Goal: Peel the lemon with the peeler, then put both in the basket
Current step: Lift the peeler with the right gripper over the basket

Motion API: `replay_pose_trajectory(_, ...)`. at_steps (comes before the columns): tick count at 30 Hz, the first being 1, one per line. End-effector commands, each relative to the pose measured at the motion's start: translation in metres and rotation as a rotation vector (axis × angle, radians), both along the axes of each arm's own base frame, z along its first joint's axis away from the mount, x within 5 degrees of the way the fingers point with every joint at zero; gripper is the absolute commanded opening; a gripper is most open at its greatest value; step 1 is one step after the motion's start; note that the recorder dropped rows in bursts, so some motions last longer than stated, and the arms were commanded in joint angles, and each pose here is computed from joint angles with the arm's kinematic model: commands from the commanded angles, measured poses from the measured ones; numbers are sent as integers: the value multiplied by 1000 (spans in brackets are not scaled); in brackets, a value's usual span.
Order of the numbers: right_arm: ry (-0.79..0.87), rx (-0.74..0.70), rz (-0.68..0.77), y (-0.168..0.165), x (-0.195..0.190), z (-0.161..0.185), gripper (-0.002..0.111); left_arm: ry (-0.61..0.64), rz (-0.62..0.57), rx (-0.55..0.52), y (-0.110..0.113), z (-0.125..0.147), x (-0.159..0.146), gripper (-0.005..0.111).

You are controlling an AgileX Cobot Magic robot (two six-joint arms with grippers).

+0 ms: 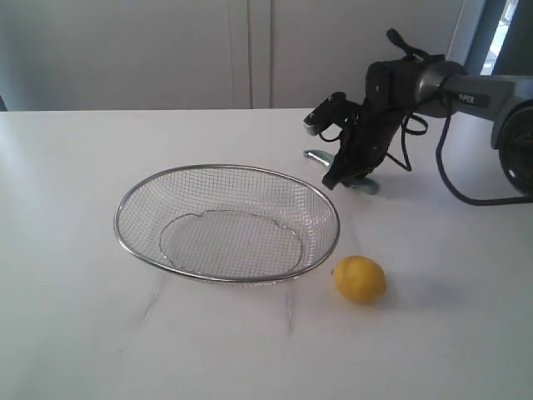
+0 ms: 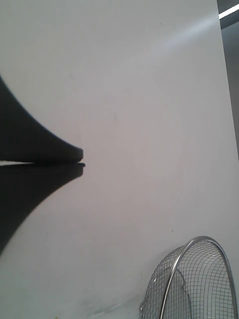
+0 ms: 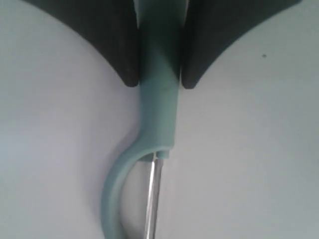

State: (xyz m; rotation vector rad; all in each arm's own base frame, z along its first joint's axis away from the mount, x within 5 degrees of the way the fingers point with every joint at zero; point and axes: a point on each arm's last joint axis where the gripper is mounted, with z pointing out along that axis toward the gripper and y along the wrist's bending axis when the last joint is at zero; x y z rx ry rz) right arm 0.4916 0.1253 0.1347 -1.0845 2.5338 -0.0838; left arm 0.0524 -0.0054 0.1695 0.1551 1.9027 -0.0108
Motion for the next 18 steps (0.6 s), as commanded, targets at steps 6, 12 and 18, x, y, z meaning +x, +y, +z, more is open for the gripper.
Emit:
replay_pose_trajectory(6, 18, 230, -60, 7, -39, 126, 0, 2, -4, -2, 0, -1, 0, 0)
replay_pose_trajectory(12, 223, 500, 34, 30, -66, 145, 0, 2, -6, -2, 0, -1, 0, 0)
replay_pose_trajectory(18, 292, 473, 61, 46, -77, 127, 0, 2, -6, -2, 0, -1, 0, 0)
